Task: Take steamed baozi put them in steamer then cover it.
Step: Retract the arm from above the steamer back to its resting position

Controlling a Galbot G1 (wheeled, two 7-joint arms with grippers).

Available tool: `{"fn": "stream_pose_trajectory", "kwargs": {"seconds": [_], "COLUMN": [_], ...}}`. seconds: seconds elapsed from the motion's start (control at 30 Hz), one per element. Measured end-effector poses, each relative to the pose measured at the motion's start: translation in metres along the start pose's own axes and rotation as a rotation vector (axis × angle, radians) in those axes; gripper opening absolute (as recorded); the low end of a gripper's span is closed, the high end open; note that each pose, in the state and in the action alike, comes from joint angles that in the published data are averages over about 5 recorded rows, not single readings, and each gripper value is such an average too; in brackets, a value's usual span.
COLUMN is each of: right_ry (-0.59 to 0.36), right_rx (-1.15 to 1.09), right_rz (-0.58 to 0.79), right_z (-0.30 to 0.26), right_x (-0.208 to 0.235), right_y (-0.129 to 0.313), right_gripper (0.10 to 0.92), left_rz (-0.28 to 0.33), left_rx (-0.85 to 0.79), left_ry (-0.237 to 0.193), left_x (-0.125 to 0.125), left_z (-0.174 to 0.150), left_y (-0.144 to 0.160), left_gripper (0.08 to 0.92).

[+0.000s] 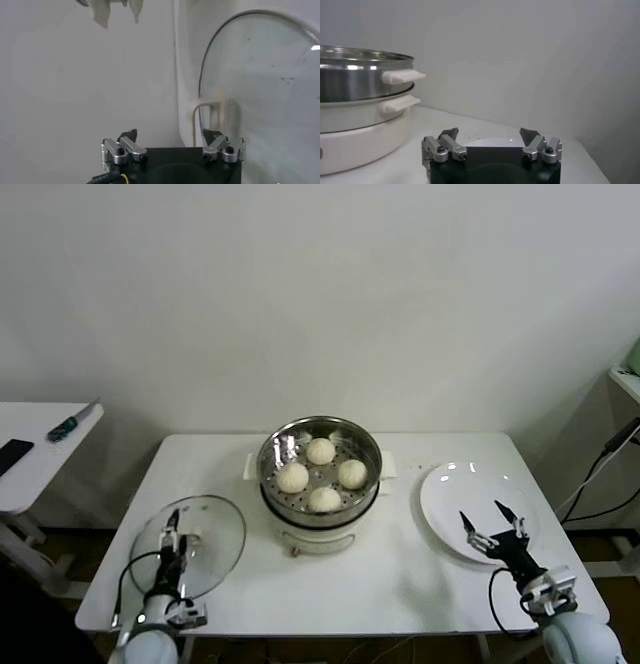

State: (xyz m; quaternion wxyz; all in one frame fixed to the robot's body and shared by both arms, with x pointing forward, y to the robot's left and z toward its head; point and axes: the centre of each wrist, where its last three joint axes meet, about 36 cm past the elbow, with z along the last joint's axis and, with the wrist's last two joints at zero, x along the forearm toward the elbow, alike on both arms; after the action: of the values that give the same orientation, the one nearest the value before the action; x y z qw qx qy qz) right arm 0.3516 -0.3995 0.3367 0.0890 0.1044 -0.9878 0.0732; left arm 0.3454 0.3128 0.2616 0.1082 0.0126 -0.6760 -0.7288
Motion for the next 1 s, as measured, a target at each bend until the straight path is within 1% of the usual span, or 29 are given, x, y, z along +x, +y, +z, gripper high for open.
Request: {"fn": "stream_pose_trajectory", "kwargs": {"seconds": [0.5, 0.57, 0.7, 1.0], "right_ry": [0.015, 0.017, 0.020, 0.022], "right_rx": [0.013, 0.014, 0.016, 0.019], "right_rz": [-0.008, -0.011, -0.014, -0.015], "right_z": [0.013, 0.014, 0.017, 0.021], "right_x": [0.004, 0.004, 0.004, 0.003], "right_y": [0.003, 0.004, 0.006, 0.008], "right_gripper": [0.823, 0.823, 0.823, 0.823], "left_rz": [-0.010, -0.009, -0.001, 0.012], "left_rx": [-0.003, -0.001, 0.003, 0.007], "left_ry": [-0.001, -0.003, -0.005, -0.013], "left_x": [-0.027, -0.029, -0.031, -0.032], "left_z": [-0.001, -0.001, 0.000, 0.001], "left_y": [-0.002, -0.003, -0.005, -0.008], "left_gripper": [0.821, 0.802, 0.705, 0.446]}}
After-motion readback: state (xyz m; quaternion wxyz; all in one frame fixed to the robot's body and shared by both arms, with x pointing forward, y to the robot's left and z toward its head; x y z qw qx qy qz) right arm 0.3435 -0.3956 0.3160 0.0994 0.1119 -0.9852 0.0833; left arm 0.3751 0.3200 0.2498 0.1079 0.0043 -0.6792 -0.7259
